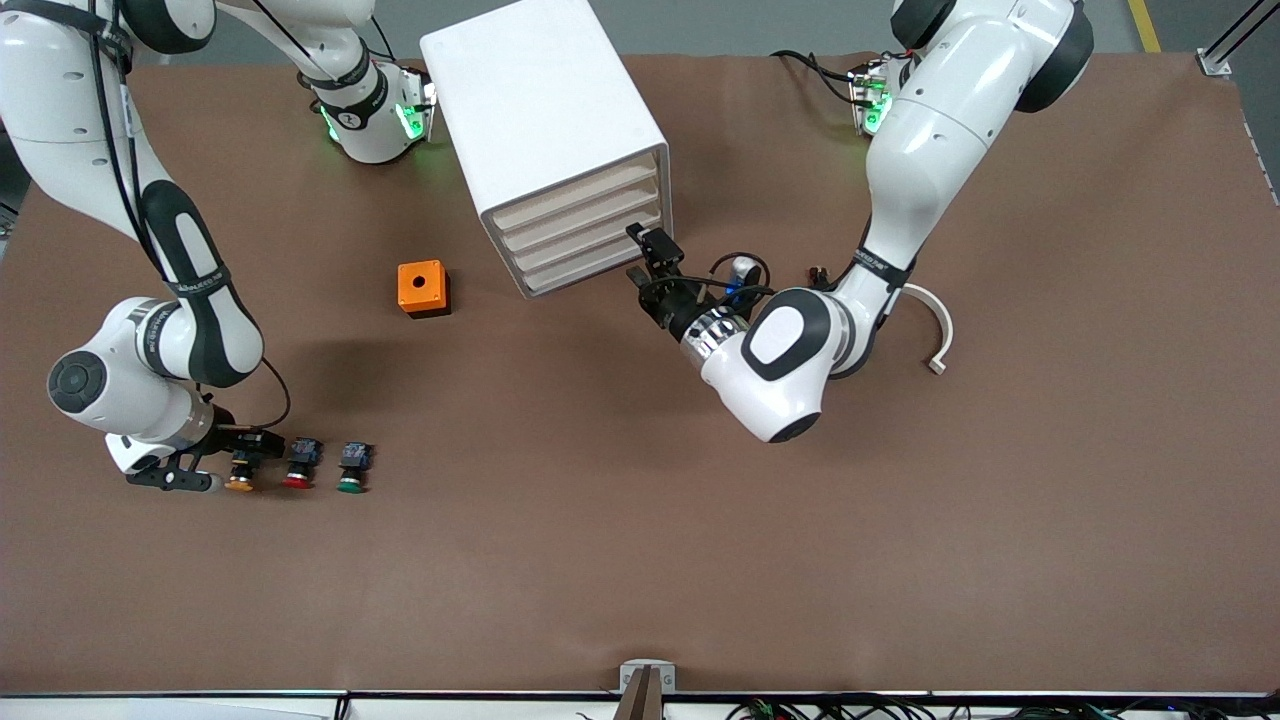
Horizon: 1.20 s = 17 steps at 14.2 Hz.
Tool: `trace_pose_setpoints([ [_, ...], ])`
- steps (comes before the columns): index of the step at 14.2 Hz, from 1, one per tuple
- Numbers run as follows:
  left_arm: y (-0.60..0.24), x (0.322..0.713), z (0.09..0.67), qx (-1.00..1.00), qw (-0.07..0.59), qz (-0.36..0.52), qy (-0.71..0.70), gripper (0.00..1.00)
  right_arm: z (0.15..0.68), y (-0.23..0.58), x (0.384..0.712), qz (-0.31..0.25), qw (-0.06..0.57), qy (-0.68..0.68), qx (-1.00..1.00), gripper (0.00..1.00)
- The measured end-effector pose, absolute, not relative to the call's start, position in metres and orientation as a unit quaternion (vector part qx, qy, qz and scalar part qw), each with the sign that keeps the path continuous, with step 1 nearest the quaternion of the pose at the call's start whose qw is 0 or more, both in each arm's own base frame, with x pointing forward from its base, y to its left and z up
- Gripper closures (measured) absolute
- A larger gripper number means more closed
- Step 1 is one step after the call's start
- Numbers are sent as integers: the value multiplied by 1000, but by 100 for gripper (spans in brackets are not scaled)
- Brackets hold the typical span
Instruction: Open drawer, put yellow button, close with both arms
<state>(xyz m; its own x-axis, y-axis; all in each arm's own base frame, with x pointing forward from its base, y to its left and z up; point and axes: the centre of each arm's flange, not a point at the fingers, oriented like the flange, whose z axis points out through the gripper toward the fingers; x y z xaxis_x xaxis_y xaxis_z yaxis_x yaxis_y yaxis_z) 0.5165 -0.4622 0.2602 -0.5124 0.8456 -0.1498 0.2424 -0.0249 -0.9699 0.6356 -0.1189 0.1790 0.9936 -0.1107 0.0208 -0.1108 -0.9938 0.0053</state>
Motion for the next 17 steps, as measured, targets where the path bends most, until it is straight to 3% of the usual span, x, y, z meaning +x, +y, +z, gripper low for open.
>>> trace_pose_setpoints([
  [3, -483, 496, 259, -422, 283, 576, -641, 36, 180, -119, 638, 12, 3, -55, 998, 38],
  [5, -491, 486, 257, -423, 294, 573, -637, 44, 182, -119, 640, 13, 3, -55, 998, 62],
  [6, -493, 482, 255, -423, 298, 573, -636, 45, 182, -118, 641, 12, 3, -55, 998, 67],
  [12, -513, 443, 238, -429, 338, 564, -620, 45, 187, -117, 644, -9, -1, -53, 999, 67],
  [16, -538, 410, 237, -447, 356, 553, -606, 48, 254, -116, 663, -41, -8, -51, 998, 67],
  [17, -541, 405, 237, -449, 359, 552, -604, 56, 272, -114, 664, -44, -11, -53, 998, 67],
])
